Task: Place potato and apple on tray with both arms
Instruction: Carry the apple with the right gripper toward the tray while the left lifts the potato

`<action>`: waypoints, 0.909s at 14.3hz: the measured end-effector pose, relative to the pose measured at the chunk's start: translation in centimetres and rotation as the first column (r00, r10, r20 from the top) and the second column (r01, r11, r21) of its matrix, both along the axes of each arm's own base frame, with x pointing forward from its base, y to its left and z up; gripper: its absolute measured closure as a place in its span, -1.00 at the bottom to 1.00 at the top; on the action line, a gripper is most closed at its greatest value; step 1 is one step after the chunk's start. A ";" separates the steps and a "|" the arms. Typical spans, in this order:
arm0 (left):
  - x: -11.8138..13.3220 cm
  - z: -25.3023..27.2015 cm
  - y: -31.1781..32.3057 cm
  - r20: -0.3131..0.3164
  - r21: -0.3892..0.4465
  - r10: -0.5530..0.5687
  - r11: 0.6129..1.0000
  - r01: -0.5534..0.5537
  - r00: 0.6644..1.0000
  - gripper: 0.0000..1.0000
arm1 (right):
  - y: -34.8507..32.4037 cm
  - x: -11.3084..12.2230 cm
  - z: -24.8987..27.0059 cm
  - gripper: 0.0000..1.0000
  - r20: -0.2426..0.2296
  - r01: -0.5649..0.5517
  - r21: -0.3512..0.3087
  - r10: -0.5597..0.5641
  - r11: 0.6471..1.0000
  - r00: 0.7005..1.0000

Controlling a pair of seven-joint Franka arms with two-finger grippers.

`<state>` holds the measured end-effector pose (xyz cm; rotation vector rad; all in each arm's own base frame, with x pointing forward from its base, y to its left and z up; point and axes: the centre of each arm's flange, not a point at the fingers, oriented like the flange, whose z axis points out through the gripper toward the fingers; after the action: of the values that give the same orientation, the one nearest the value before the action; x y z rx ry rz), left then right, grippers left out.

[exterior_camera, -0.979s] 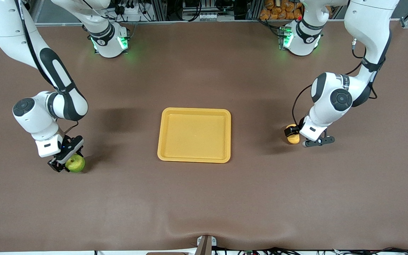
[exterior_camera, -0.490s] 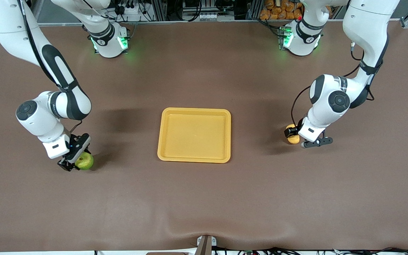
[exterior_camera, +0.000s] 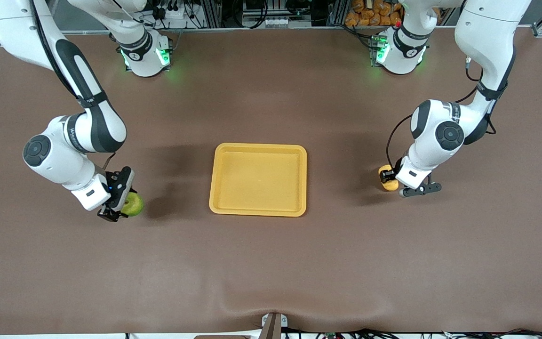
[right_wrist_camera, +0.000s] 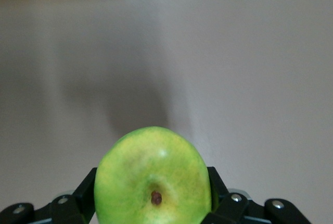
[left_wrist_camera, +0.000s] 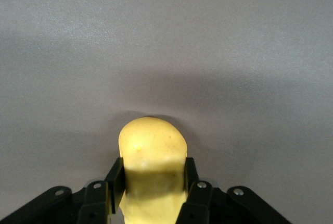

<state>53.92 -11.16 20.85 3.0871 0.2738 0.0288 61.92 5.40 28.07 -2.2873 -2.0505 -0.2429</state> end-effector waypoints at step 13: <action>1.2 1.9 -0.1 0.003 0.003 -0.003 1.000 0.003 1.000 0.02 | 7.6 -1.5 2.3 -0.68 -0.094 -0.159 0.042 0.162 0.986 0.982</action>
<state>55.09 -11.30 22.72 3.0907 0.2692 0.0333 60.46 13.02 30.40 -2.0570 -2.1486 -0.1540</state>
